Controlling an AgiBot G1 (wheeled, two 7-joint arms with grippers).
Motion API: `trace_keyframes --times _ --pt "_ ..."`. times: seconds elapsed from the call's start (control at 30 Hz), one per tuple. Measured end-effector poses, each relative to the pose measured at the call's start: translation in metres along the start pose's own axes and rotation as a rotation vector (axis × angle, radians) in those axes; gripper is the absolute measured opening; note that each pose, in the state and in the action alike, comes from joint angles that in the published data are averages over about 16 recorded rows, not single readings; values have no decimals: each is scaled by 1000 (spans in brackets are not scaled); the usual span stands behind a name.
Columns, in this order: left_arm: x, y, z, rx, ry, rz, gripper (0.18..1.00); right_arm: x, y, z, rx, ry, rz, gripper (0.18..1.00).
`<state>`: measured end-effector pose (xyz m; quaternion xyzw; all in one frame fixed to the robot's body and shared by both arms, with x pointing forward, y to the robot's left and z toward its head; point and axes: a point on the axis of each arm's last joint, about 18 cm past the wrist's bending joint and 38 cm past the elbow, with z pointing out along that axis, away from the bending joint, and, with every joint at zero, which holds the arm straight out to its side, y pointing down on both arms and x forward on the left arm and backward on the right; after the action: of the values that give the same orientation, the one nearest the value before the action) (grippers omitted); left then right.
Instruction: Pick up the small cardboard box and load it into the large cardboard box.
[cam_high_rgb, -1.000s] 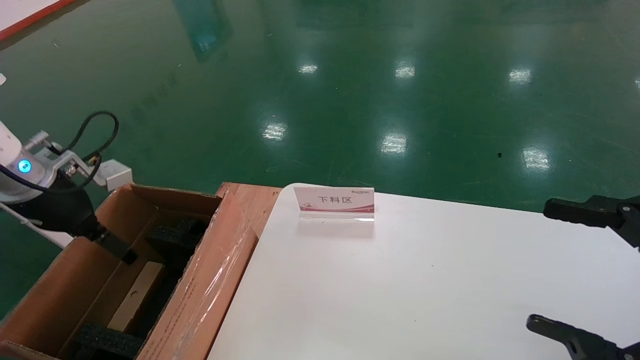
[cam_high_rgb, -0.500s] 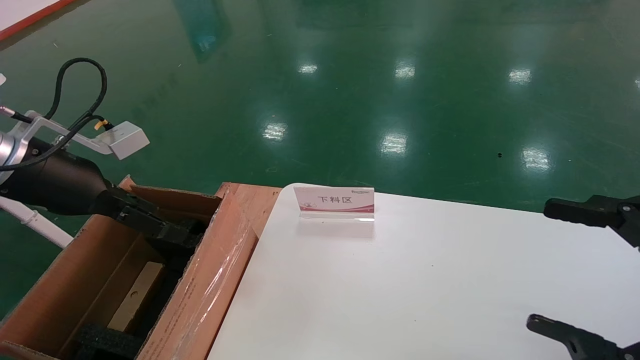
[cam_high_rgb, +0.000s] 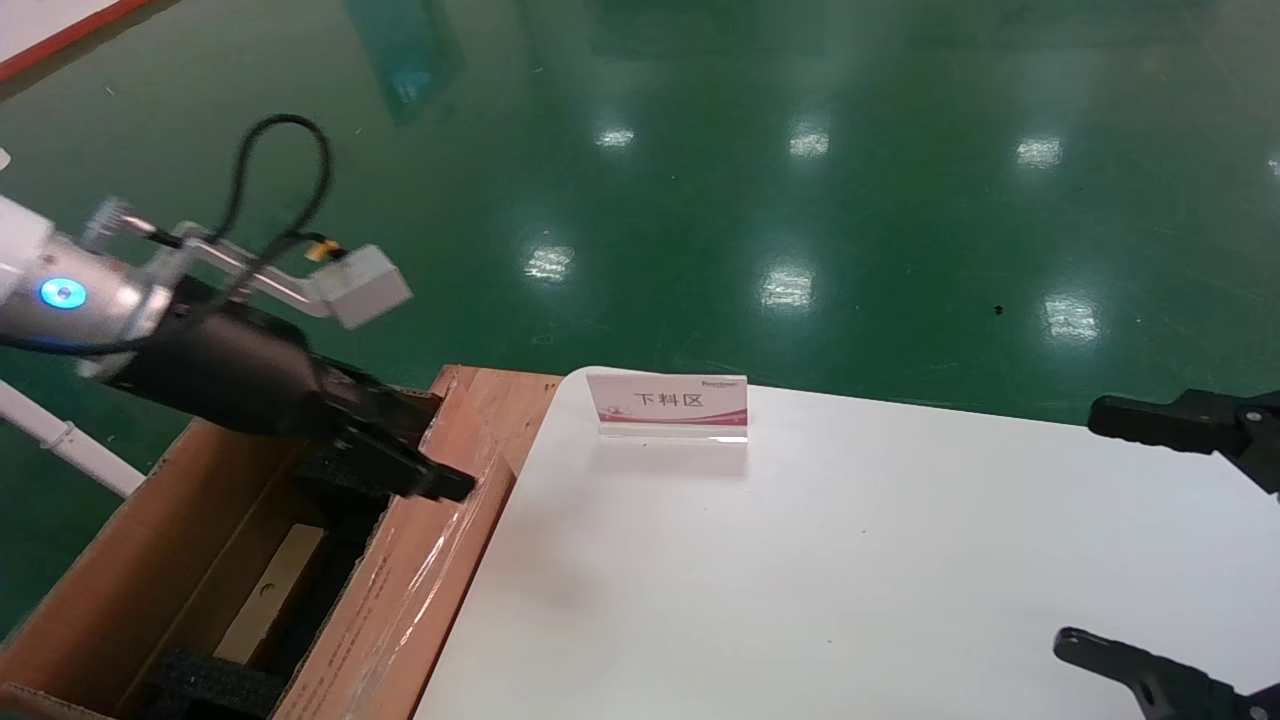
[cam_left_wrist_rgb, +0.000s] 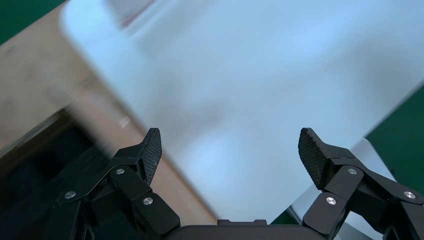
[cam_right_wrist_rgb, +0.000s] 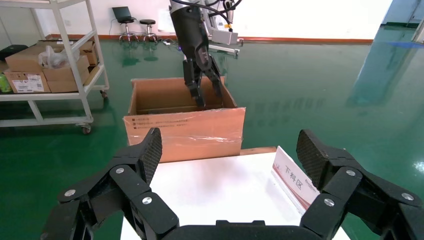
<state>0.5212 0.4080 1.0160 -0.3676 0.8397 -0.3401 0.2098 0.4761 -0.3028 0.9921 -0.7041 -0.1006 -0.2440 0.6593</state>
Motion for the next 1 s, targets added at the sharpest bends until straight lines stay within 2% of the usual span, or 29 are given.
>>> trace_keyframes --times 0.5,1.0 --pt "61 -39 48 188 288 274 1001 0 0 0 0 0 0 1001" --pt "104 -49 59 473 478 467 1001 0 0 0 0 0 0 1001"
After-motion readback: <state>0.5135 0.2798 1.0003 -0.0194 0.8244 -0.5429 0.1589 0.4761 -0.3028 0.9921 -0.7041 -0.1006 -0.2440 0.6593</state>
